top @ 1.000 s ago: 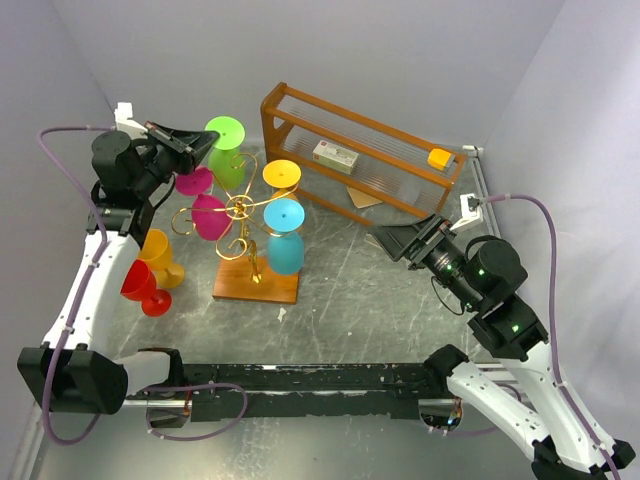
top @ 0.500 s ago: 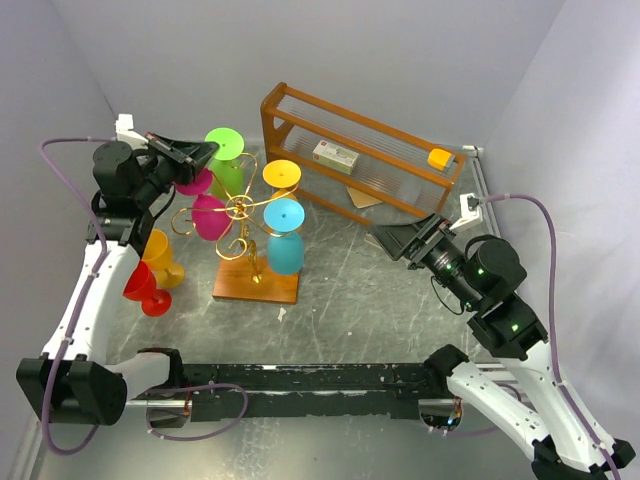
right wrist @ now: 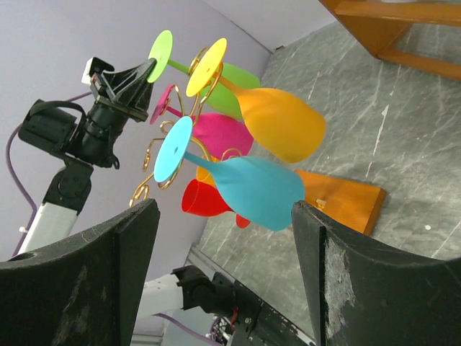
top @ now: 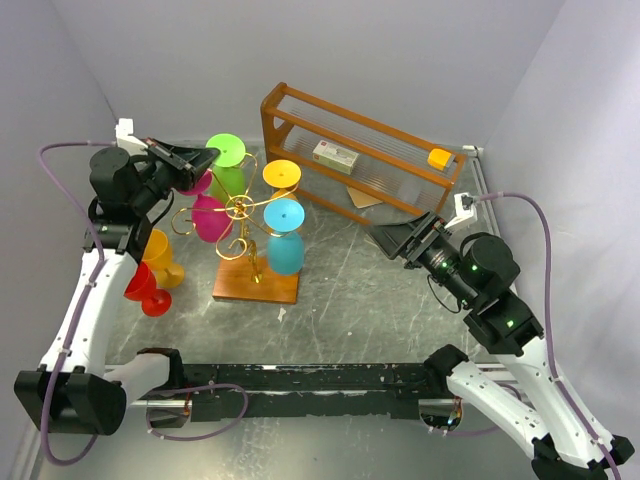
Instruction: Place the wine glass upside down on the wine glass rack
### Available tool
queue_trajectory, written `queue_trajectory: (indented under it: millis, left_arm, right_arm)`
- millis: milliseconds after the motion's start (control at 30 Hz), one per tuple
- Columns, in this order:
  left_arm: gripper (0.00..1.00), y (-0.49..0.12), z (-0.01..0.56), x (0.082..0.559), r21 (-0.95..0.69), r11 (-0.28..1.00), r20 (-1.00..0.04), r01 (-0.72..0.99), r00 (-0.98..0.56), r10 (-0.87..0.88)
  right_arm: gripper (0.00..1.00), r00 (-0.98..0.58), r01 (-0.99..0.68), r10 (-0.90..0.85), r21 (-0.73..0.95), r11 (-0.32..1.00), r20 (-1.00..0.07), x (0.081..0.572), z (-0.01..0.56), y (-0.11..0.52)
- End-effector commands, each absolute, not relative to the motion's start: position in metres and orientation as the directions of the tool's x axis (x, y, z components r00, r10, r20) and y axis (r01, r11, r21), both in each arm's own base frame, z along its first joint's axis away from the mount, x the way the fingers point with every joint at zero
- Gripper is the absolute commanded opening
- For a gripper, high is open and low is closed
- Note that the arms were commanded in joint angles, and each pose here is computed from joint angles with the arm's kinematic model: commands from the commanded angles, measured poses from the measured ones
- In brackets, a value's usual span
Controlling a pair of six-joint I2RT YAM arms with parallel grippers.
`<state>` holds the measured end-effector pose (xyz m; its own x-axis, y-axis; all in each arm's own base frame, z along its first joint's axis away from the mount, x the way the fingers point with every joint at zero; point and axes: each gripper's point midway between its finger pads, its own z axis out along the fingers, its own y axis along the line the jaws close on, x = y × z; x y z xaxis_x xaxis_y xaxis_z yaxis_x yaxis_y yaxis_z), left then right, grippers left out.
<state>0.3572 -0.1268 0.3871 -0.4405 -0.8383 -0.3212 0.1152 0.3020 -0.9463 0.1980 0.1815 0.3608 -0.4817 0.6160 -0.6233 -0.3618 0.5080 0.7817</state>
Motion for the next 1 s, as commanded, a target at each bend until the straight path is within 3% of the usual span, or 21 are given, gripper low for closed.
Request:
queue_trajectory:
  millis: [0,633,967]
  left_arm:
    - [0.07,-0.132,0.398,0.343,-0.947,0.272,-0.32,0.168,-0.473,-0.821]
    - [0.07,-0.154,0.397,0.33,-0.957,0.21,-0.287,0.198,-0.576,-0.766]
    - [0.07,-0.175,0.394,0.34,-0.938,0.273,-0.347,0.215,-0.577,-0.739]
  right_arm:
    - [0.74,-0.481,-0.353,0.619,0.783,0.511,-0.621,0.197,0.358,0.18]
    - [0.74,-0.494,-0.325,0.62,0.792,0.517,-0.609,0.198,0.347,0.179]
    - [0.74,-0.497,-0.322,0.623,0.795,0.515,-0.605,0.198,0.344,0.179]
